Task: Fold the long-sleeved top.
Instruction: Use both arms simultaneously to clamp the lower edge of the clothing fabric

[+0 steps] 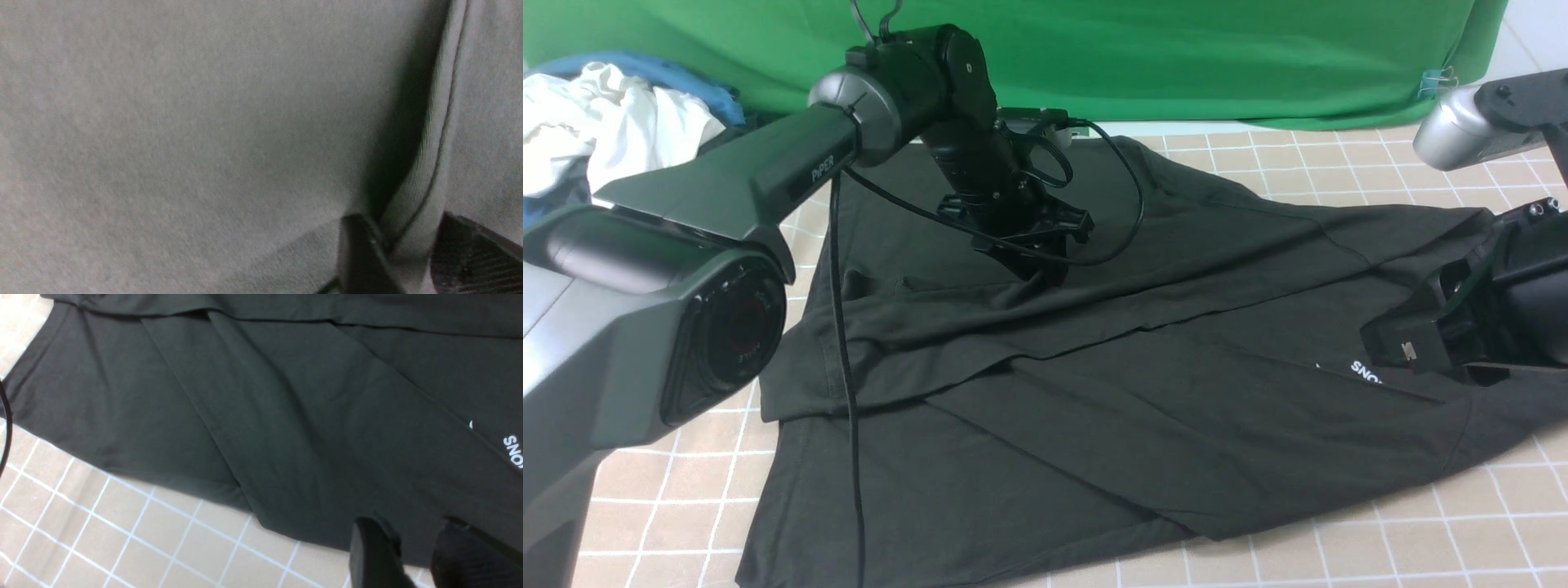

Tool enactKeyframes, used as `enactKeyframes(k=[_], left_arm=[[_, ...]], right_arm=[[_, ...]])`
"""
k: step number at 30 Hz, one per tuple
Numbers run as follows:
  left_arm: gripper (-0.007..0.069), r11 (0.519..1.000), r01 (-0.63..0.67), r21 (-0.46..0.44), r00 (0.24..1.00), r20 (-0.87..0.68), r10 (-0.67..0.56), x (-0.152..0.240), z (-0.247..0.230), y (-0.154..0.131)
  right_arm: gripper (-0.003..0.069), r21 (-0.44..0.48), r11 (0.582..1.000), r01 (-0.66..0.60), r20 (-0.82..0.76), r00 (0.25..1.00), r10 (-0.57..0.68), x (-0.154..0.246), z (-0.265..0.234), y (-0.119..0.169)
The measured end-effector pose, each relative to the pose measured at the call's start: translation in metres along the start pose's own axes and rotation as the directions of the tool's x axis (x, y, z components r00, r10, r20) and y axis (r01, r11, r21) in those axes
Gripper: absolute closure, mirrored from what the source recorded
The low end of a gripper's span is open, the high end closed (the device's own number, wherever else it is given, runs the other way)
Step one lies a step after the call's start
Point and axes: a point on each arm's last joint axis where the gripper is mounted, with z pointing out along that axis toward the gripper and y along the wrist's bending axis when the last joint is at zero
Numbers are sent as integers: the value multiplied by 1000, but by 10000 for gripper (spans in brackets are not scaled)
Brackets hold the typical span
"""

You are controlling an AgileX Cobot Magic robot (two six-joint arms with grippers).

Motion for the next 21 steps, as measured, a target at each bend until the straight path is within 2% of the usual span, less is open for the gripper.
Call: enactKeyframes(k=[7,14,21], left_arm=[[589,999,-17,-35,1000,11,18,-1,1,3],[607,995,-41,-93,998,34,44,-4,-3,7],[606,991,-5,-131,993,115,20,-11,-12,14]], right_arm=[[423,0,1000,0,0,1000,0,0,0,0],[421,0,1000,0,0,1000,0,0,0,0],[421,0,1000,0,0,1000,0,0,0,0]])
